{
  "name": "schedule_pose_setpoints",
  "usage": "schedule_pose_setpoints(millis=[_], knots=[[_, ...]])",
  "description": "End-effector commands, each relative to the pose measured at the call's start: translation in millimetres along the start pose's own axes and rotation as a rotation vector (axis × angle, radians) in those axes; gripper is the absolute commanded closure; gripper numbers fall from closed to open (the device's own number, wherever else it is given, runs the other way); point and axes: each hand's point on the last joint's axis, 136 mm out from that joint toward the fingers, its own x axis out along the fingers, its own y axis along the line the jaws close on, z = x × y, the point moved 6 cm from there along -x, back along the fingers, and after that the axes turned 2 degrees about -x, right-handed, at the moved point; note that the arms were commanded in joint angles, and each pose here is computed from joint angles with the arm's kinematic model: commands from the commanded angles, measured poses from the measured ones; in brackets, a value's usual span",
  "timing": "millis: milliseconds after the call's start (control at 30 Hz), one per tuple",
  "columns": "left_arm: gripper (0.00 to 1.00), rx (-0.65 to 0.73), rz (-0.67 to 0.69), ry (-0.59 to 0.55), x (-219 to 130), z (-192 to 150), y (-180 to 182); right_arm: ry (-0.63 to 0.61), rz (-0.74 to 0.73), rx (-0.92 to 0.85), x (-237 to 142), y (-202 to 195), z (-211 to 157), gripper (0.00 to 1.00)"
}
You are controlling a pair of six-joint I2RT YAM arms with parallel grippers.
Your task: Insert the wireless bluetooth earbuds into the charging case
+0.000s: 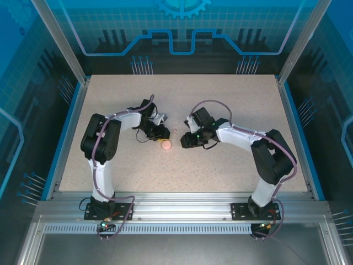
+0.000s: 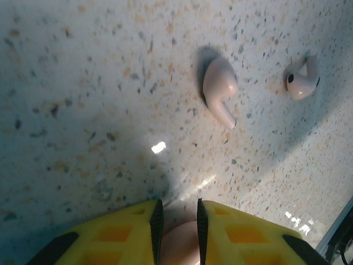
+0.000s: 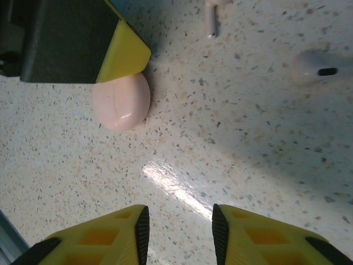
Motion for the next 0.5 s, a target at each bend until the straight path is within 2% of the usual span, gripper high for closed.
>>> schedule_pose_setpoints(millis=[0,467], knots=[[0.72,-0.037,-0.006,0.005,-4.1,-11.3,-6.1,0.001,0.063,-0.012,11.8,19.4,6.5,0.63],[0.68,-0.086,-0.047,-0.068,-19.5,-17.4,-1.5,0.054,0.137,0.015,50.2,42.7,-1.8,0.66]])
